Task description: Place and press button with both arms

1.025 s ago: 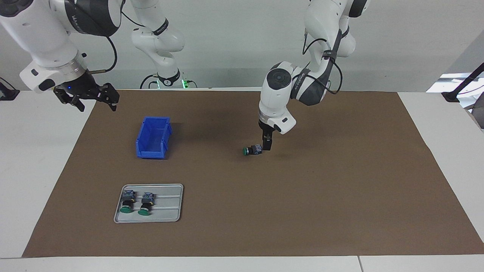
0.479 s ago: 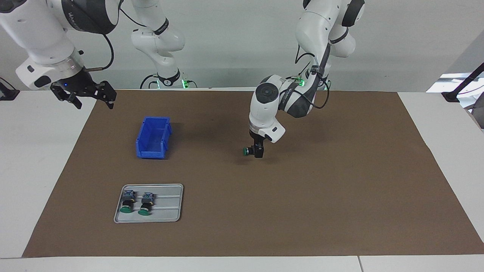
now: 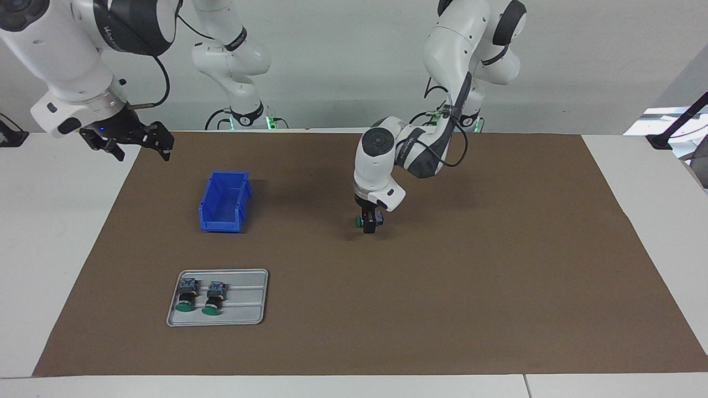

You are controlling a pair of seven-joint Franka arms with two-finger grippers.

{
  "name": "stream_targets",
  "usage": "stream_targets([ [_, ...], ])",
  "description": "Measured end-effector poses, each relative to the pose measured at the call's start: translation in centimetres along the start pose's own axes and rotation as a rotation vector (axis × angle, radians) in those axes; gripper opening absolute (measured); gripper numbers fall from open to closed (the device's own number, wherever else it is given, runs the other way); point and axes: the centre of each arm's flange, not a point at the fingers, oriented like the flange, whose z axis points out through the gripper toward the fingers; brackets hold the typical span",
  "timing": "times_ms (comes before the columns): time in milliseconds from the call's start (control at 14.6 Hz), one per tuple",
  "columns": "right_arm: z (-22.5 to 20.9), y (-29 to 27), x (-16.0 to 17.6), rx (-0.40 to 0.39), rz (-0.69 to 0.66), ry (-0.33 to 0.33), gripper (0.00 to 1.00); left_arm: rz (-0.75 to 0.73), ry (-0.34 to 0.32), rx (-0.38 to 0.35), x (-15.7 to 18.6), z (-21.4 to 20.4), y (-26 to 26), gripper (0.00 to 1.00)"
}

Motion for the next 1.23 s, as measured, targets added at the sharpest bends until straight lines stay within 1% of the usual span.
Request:
stream_targets([
  [273,0.0,0.1,0.0,0.0,0.002,0.0,1.0,-0.018,-0.01,-0.01,-0.1,0.4,0.1,0.96],
  [479,0.0,0.1,0.0,0.0,0.002,0.0,1.0,-0.02,-0.002,0.0,0.0,1.2,0.1,0.96],
  [547,0.0,0.1,0.0,0.0,0.001,0.0,1.0,-0.021,0.0,0.002,0.0,1.5,0.1,0.9],
  [615,0.0,0.1,0.0,0.0,0.001,0.0,1.0,-0.021,0.0,0.003,0.0,1.6,0.1,0.89],
  [684,0.0,0.1,0.0,0.0,0.001,0.0,1.0,-0.021,0.001,0.003,0.0,1.6,0.1,0.86],
  [820,0.0,0.1,0.0,0.0,0.001,0.0,1.0,-0.019,-0.001,0.002,-0.3,1.5,0.0,0.6],
  [889,0.0,0.1,0.0,0.0,0.001,0.0,1.0,-0.017,-0.001,0.001,-0.4,1.5,-0.1,0.52],
  [957,0.0,0.1,0.0,0.0,0.001,0.0,1.0,-0.016,-0.001,0.001,-0.4,1.5,-0.2,0.52],
  [1025,0.0,0.1,0.0,0.0,0.001,0.0,1.0,-0.016,-0.001,0.001,-0.5,1.5,-0.2,0.45],
  [1094,0.0,0.1,0.0,0.0,0.001,0.0,1.0,-0.016,-0.001,0.001,-0.5,1.5,-0.2,0.33],
  [1230,0.0,0.1,0.0,0.0,0.001,0.0,1.0,-0.017,-0.002,0.001,-0.5,1.5,-0.2,0.32],
])
